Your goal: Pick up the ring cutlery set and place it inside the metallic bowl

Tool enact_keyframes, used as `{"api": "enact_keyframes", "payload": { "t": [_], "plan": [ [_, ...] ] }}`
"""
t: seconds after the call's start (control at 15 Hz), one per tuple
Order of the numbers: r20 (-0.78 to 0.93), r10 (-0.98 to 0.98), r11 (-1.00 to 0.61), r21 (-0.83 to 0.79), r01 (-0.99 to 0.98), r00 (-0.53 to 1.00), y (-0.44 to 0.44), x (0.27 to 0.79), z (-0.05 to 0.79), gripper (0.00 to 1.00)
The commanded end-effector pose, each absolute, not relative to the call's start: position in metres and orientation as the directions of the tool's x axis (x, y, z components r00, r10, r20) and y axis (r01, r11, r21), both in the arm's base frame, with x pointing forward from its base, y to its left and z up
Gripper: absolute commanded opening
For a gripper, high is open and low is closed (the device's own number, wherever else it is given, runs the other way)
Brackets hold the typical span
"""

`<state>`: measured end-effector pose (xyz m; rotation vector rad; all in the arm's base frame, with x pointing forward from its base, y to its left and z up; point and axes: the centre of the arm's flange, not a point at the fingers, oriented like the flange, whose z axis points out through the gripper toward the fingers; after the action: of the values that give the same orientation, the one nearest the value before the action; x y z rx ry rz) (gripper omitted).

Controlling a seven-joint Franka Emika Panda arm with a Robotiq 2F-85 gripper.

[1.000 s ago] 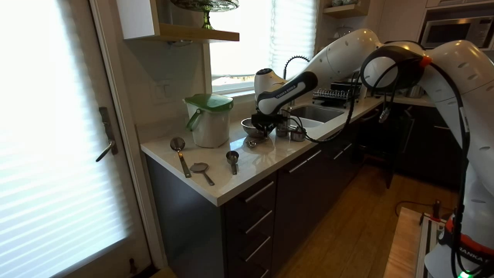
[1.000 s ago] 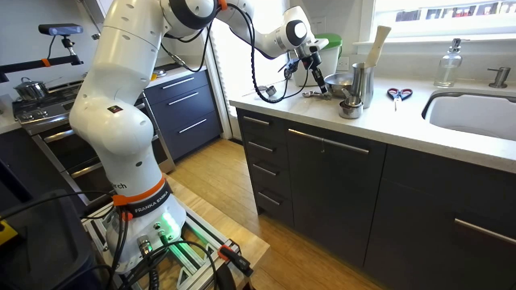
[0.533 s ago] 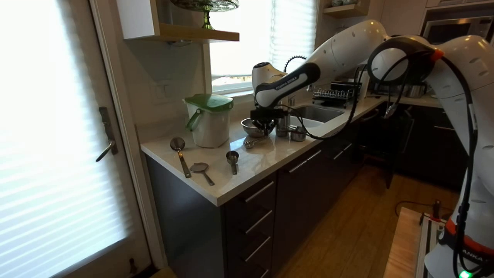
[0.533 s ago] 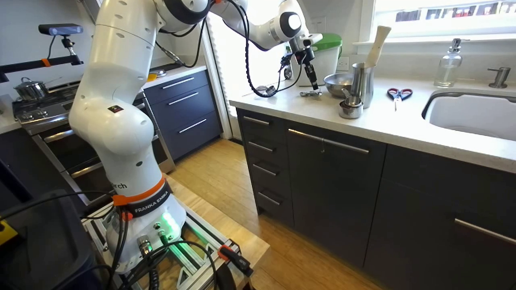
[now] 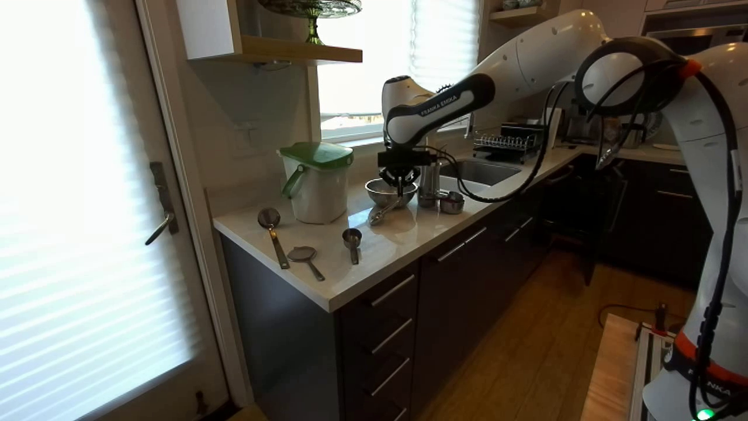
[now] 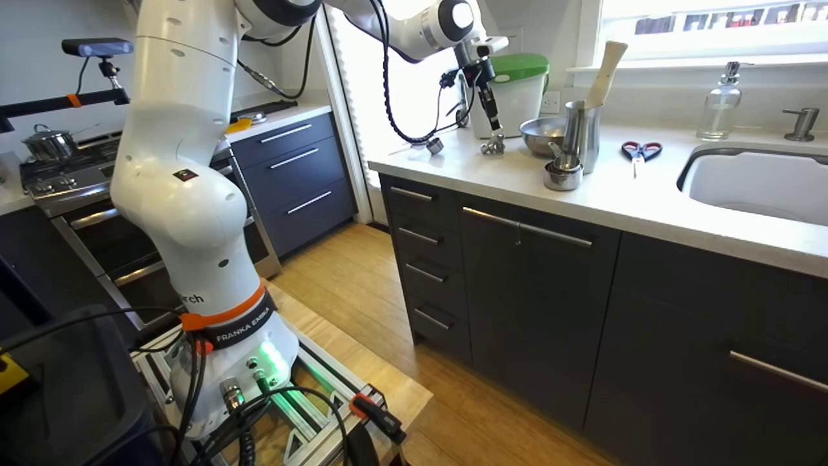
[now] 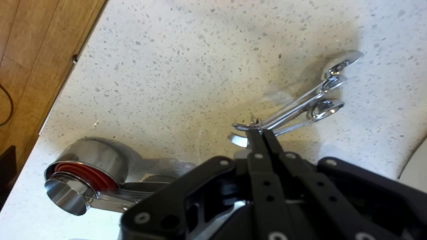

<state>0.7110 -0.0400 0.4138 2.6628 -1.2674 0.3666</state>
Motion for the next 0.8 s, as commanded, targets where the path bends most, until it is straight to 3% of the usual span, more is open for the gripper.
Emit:
{"api": "enact_keyframes", "payload": {
  "t": [0.0, 0.73],
  "plan": [
    [0.265, -0.741, -0.638, 0.009, -0.770, 0.617, -0.037, 0.691, 0.433, 0.01],
    [0.329, -0.750, -0.642, -0.157, -0.750, 0.574, -0.036, 0.696, 0.475, 0.01]
  ]
}}
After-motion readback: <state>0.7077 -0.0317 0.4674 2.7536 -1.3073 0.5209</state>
